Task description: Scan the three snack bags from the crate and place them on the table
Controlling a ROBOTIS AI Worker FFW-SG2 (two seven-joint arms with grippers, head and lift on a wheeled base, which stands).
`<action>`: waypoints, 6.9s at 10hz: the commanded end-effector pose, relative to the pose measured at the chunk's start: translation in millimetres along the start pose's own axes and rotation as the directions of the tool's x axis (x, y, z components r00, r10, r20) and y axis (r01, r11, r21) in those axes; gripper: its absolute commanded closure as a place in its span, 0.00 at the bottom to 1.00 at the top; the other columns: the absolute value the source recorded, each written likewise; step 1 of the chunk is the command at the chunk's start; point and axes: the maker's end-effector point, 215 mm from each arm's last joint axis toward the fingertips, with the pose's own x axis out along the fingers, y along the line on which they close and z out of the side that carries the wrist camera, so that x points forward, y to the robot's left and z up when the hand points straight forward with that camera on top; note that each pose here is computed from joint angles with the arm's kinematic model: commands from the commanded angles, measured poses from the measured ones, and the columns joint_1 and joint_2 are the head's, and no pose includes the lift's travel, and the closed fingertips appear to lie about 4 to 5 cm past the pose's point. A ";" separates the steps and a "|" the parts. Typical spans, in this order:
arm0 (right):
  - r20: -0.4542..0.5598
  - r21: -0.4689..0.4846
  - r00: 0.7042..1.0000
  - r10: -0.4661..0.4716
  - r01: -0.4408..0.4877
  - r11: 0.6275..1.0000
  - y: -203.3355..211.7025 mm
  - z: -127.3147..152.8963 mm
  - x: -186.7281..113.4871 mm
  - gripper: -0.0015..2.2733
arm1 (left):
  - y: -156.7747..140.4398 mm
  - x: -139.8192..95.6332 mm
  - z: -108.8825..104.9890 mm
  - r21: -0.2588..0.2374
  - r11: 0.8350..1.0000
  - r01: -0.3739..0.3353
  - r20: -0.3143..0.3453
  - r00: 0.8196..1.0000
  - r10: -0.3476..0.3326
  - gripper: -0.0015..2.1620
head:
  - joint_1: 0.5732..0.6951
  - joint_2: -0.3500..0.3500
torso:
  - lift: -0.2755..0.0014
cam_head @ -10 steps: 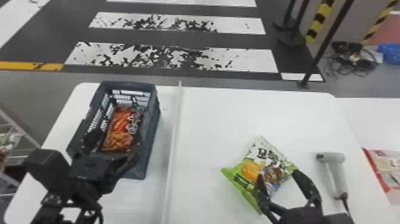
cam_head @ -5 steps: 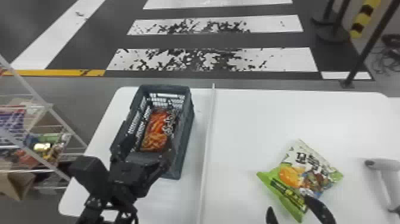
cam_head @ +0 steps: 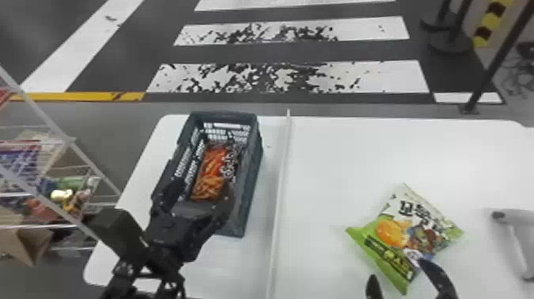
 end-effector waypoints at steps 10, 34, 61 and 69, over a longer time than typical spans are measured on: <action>-0.065 -0.202 0.993 -0.098 0.083 0.976 -5.3 -11.8 29.8 0.97 | -5.6 6.8 -22.2 -0.043 0.998 0.051 -0.031 0.998 -0.052 0.03 | 1.00 0.64 | 0.86; -0.129 0.949 0.986 -0.103 0.153 0.274 -124.9 -36.7 -22.3 0.00 | -36.8 13.1 -12.8 0.043 0.995 0.088 0.050 0.995 -0.090 0.03 | 1.00 0.26 | 0.86; -0.118 0.536 0.992 -0.046 0.102 0.838 -203.7 -66.3 93.3 0.98 | -44.4 -1.7 14.3 0.024 1.000 0.013 0.151 0.988 -0.016 0.03 | 1.00 0.19 | 0.86; -0.034 0.632 0.999 -0.031 0.046 0.774 -158.0 -64.9 35.7 0.98 | -40.3 -10.5 19.8 -0.013 0.999 -0.049 0.203 0.978 0.051 0.03 | 1.00 0.20 | 0.86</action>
